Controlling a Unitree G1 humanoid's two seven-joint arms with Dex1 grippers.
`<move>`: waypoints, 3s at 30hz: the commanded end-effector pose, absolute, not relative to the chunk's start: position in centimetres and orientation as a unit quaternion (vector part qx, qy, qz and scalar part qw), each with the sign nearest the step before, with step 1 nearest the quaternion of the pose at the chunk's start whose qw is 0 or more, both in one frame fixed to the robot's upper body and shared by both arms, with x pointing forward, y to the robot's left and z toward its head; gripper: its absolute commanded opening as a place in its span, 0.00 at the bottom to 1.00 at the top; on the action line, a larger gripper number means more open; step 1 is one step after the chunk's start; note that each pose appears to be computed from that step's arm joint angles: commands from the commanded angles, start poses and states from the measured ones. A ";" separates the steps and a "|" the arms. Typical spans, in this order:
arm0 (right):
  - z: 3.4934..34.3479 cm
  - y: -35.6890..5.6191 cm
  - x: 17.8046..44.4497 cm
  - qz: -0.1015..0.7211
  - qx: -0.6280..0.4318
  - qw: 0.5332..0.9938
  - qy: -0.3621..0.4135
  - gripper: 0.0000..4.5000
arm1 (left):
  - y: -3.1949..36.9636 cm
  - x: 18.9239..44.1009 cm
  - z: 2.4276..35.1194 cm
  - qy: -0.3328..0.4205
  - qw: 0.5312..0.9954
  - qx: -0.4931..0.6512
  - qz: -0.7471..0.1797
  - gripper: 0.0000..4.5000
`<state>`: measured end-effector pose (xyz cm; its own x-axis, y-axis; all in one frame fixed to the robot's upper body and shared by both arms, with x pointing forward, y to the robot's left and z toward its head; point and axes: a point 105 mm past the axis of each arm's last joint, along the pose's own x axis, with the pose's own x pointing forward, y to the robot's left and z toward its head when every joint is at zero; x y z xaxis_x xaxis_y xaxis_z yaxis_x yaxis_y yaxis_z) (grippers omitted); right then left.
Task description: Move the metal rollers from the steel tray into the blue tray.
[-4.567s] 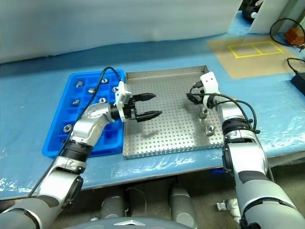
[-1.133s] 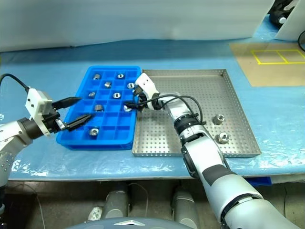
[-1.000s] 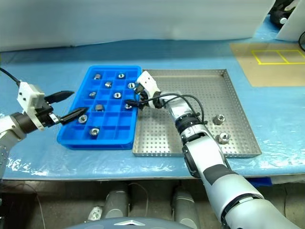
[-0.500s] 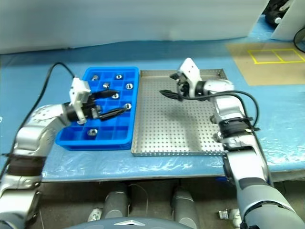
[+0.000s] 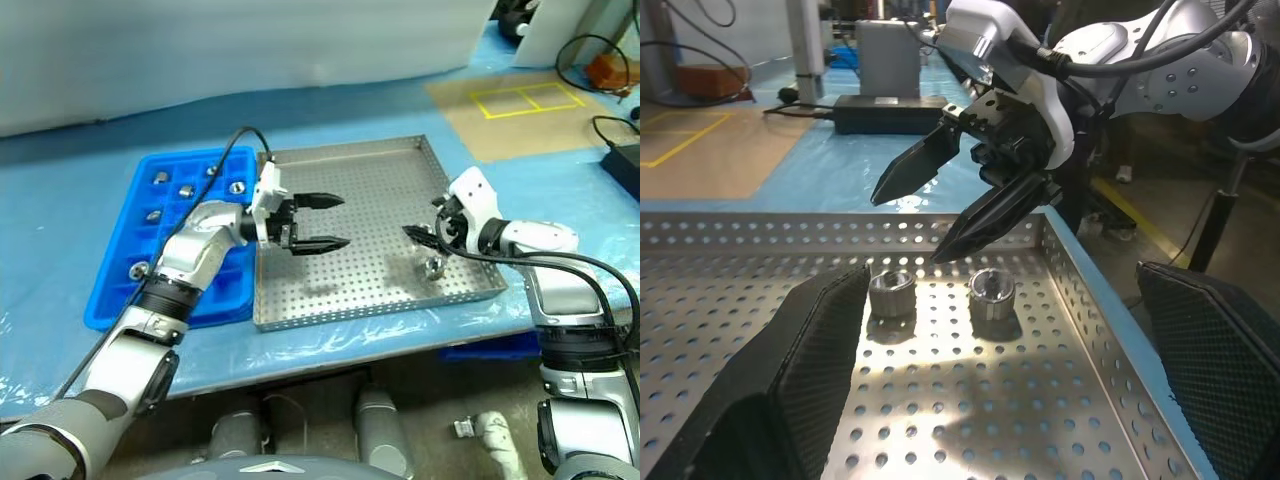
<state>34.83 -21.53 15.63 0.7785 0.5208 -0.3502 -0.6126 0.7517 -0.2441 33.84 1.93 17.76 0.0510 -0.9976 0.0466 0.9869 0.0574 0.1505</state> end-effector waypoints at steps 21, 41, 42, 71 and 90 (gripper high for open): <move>11.5 -22.0 39.4 0.278 -0.170 0.931 0.164 0.94 | 4.1 32.9 17.9 -0.077 0.749 0.050 -0.657 1.00; 10.9 -23.2 40.1 0.238 -0.182 0.941 0.156 0.39 | 6.0 33.8 17.8 -0.069 0.773 0.064 -0.628 1.00; 11.2 -23.3 40.3 0.228 -0.183 0.944 0.151 0.39 | 6.4 34.0 17.8 -0.068 0.778 0.066 -0.621 1.00; 19.4 2.6 36.9 0.641 -0.171 0.747 -0.032 0.39 | 22.5 27.8 19.3 -0.021 0.928 0.145 -0.342 1.00; 14.6 8.1 36.0 0.666 -0.172 0.726 0.009 0.39 | 22.2 25.0 17.6 0.006 0.942 0.108 -0.317 1.00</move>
